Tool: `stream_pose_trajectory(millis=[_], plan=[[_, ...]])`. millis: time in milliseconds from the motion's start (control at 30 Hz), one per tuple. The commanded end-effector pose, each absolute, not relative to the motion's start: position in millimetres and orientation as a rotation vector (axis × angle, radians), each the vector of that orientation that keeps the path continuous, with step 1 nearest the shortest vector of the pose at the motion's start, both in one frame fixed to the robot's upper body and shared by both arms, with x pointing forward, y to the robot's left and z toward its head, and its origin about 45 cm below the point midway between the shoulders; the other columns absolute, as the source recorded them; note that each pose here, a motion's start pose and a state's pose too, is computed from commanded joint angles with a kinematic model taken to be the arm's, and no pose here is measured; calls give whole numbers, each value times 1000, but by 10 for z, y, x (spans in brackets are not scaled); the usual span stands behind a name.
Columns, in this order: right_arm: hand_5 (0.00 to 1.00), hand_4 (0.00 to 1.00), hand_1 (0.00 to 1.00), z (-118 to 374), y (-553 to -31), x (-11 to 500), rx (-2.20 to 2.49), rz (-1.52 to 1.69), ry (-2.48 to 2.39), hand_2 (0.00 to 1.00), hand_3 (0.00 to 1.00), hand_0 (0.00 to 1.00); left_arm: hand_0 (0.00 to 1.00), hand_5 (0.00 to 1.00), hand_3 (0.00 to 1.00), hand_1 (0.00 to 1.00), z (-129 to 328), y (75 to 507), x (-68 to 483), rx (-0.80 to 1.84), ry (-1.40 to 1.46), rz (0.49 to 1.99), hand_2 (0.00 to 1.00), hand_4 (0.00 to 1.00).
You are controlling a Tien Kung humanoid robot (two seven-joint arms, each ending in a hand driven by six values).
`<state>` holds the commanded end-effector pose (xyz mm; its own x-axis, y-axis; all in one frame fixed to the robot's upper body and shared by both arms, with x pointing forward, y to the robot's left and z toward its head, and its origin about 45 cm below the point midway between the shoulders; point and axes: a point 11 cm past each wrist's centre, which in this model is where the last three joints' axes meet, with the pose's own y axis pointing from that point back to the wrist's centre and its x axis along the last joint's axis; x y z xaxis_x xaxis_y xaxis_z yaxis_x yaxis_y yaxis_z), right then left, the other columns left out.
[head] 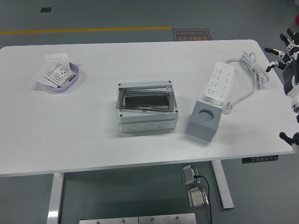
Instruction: Pick up the cylinder from the cube,place it in the box,flap close box
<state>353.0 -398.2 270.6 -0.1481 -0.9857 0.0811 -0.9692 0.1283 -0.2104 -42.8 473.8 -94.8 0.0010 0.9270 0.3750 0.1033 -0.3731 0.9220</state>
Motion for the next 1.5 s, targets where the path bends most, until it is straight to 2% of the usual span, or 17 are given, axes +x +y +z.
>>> stream_pose_trajectory(millis=[133, 167, 333, 367, 1333, 1367, 1500], plan=[[998, 998, 663, 2713, -3990, 3528, -1991, -331, 2305, 953, 987, 511, 609, 275, 591, 667, -949, 4735, -427, 1560, 1092, 1451, 606, 639], [998, 994, 685, 2713, -3990, 3527, -1990, -332, 2305, 940, 982, 802, 609, 275, 590, 667, -949, 4735, -428, 1560, 1092, 1451, 606, 639], [998, 994, 685, 2713, -3989, 3526, -1990, -333, 2308, 940, 982, 802, 609, 275, 590, 667, -948, 4738, -435, 1562, 1092, 1450, 606, 639], [998, 992, 686, 2713, -3988, 3527, -1990, -333, 2308, 927, 979, 882, 609, 275, 590, 667, -948, 4738, -436, 1562, 1092, 1450, 606, 638], [998, 968, 683, 2716, -3968, 3532, -1996, -339, 2306, 920, 973, 901, 609, 276, 591, 667, -948, 4738, -429, 1563, 1090, 1450, 604, 638], [994, 964, 676, 2716, -3966, 3532, -1997, -339, 2306, 888, 973, 902, 609, 275, 591, 667, -948, 4738, -428, 1563, 1090, 1450, 604, 638], [994, 964, 676, 2715, -3961, 3534, -1999, -341, 2305, 888, 973, 902, 609, 275, 591, 667, -947, 4741, -424, 1563, 1089, 1450, 604, 638]])
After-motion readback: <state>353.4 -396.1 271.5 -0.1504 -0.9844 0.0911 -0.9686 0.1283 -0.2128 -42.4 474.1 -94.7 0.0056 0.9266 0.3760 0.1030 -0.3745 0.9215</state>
